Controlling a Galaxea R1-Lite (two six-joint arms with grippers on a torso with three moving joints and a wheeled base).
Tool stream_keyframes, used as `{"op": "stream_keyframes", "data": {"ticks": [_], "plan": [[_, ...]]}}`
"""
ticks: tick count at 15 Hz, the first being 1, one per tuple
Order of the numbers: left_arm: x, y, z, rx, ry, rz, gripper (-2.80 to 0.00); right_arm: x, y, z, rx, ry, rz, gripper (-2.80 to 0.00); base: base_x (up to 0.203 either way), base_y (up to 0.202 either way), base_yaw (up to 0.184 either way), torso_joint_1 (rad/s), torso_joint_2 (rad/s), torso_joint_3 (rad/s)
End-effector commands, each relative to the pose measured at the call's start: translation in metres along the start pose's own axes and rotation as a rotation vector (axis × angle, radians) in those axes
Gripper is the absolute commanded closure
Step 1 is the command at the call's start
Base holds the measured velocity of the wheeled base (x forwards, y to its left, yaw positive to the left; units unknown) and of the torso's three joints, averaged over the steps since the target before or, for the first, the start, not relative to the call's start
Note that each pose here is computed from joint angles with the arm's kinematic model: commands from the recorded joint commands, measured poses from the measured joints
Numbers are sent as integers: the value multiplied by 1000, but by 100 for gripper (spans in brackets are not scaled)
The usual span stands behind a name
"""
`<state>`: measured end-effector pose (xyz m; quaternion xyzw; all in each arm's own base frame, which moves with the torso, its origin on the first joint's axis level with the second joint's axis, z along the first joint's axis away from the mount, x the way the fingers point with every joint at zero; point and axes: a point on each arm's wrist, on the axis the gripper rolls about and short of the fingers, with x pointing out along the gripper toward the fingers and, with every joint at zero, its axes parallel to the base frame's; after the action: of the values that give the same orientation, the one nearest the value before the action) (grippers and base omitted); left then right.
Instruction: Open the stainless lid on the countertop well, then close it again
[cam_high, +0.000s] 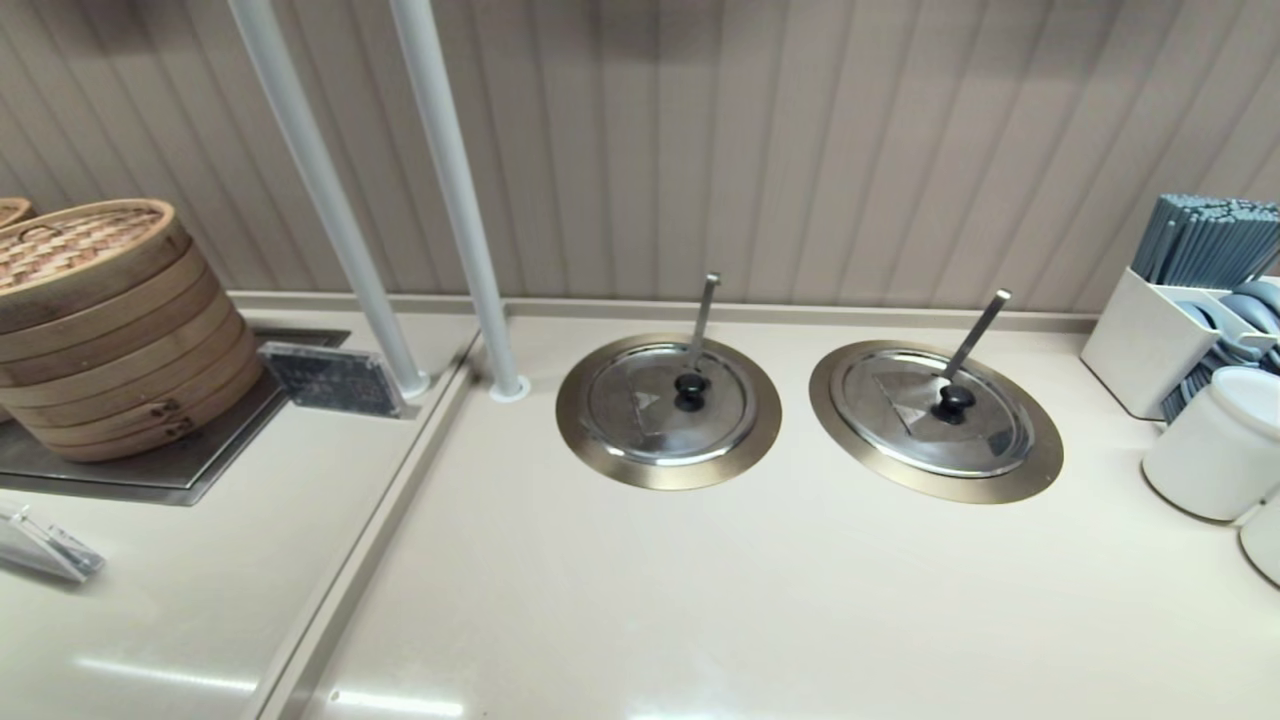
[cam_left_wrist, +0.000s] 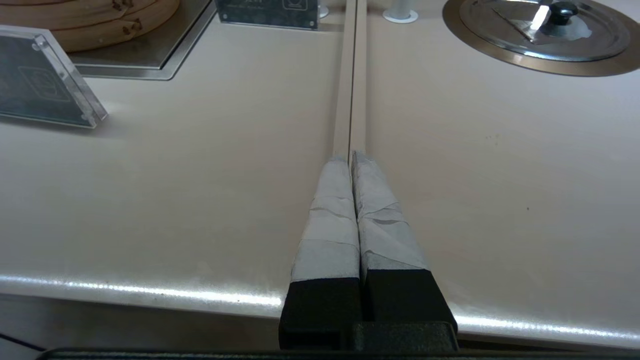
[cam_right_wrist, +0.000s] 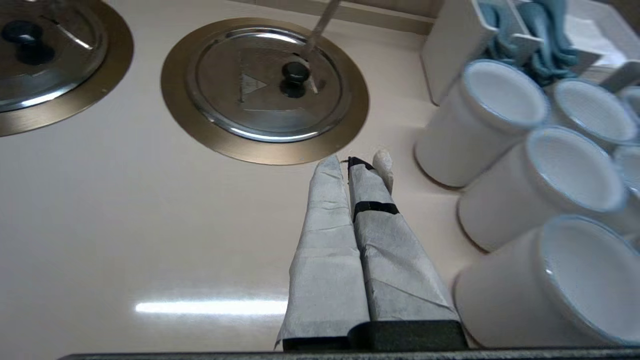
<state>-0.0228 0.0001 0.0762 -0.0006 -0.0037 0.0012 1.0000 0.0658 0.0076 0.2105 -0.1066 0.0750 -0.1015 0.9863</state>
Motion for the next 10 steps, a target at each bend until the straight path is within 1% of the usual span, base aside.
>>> {"op": "stream_keyframes", "data": {"ticks": [1,3,4,7,8,9,10], "plan": [[0,0,0,0,0,1,0,-59,-29,-19,69,-167,-133,0,0,0,0,0,0,0],[0,0,0,0,0,1,0,-85,-33,-36,84,-203,-228,0,0,0,0,0,0,0],[0,0,0,0,0,1,0,-91,-33,-45,88,-205,-256,0,0,0,0,0,0,0],[0,0,0,0,0,1,0,-106,-27,-79,73,-226,-286,0,0,0,0,0,0,0],[0,0,0,0,0,1,0,-106,-25,-90,77,-229,-276,0,0,0,0,0,0,0],[0,0,0,0,0,1,0,-99,-19,-102,94,-212,-207,0,0,0,0,0,0,0],[0,0,0,0,0,1,0,-93,-13,-109,104,-208,-56,0,0,0,0,0,0,0]]}}
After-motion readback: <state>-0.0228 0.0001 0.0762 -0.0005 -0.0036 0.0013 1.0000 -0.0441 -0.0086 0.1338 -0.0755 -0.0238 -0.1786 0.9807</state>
